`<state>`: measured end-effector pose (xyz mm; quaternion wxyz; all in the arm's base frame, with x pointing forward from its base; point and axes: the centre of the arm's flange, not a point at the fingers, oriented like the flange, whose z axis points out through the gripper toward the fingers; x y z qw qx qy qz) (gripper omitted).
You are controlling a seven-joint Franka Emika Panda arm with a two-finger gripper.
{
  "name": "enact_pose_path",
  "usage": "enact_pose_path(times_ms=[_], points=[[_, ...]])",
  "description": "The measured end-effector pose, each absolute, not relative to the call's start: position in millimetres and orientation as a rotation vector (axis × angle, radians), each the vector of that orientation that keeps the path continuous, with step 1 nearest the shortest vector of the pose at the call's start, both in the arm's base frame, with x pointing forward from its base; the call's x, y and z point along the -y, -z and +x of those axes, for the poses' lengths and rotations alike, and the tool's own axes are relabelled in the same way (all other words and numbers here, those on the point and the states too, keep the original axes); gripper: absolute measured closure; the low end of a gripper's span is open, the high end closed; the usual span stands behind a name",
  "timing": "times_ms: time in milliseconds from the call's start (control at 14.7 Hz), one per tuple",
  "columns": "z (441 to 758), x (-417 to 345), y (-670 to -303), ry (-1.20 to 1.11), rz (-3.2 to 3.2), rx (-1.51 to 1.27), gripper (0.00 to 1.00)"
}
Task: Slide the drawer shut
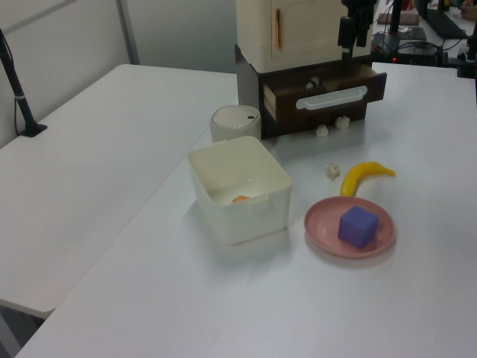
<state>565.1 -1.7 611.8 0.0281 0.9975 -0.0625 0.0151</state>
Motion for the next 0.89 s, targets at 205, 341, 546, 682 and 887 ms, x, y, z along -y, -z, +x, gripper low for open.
enact_pose_path(times_ms=[205,341,546,682,887], points=[[565.6,1.5,-610.1,-0.042,3.079,0.189,0.00],[566.0,1.2,-608.8,-0.038,3.079,0.187,0.00],[566.5,-1.5,-606.4,-0.031,3.080,0.177,0.00],[567.3,-2.9,-604.5,-0.026,3.080,0.173,0.00],[568.1,-4.8,-602.7,-0.021,3.080,0.167,0.00]])
